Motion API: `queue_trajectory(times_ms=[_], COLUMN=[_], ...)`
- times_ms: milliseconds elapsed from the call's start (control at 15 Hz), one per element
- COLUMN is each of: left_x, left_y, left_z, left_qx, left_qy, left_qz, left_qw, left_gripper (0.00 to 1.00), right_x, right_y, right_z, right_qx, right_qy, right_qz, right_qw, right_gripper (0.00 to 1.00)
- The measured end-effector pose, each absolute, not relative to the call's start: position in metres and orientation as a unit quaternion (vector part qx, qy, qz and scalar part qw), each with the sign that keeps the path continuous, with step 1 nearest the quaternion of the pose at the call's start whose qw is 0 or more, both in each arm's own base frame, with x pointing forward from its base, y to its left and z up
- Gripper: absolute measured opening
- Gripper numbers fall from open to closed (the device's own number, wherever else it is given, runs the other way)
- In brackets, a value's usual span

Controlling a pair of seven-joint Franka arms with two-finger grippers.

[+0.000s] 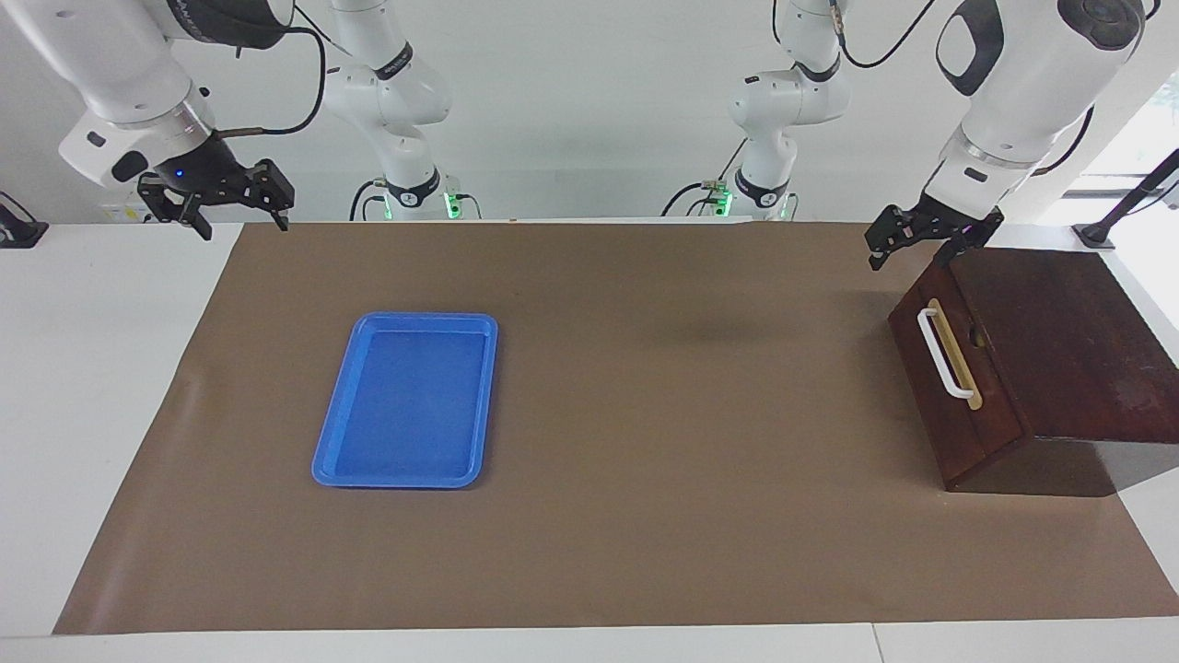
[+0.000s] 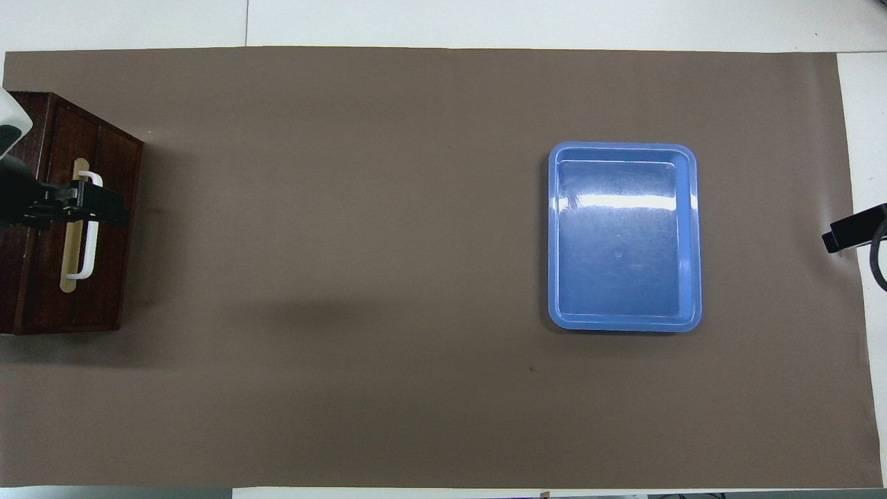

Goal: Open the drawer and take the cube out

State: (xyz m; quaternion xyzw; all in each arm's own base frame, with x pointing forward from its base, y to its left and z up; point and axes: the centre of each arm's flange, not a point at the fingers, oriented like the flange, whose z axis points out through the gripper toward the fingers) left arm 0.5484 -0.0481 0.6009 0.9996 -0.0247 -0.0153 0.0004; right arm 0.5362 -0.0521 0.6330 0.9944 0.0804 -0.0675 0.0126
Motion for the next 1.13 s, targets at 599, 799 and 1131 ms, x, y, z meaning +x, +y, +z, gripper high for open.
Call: queue_trajectory(times_ms=[599,799,1131], left_x=[0.5497,0.5498,0.5499], left_y=[-0.0467,-0.0467,-0.0467], left_z=[0.6007,0.6007,0.6007], left_qx=[1.000,1.000,1.000], left_qy=[-0.023,-0.023,-0.023], left_qz=[-0.011,-0.010,-0.010], left_qw=[0.001,0.001,0.001], left_gripper=[1.00,1.00,1.00], right_x=[0.5363,0.5363,0.5362], right_y=[-0.0535,-0.0536,-0.0539], right_z=[0.6332,0.6332,0.6332], right_qx=[0.995,0.995,0.995], right_qy=[0.079,0.079,0.079], right_qz=[-0.067,-0.067,-0.067], right_qw=[0.013,0.013,0.013], right_gripper=[1.00,1.00,1.00])
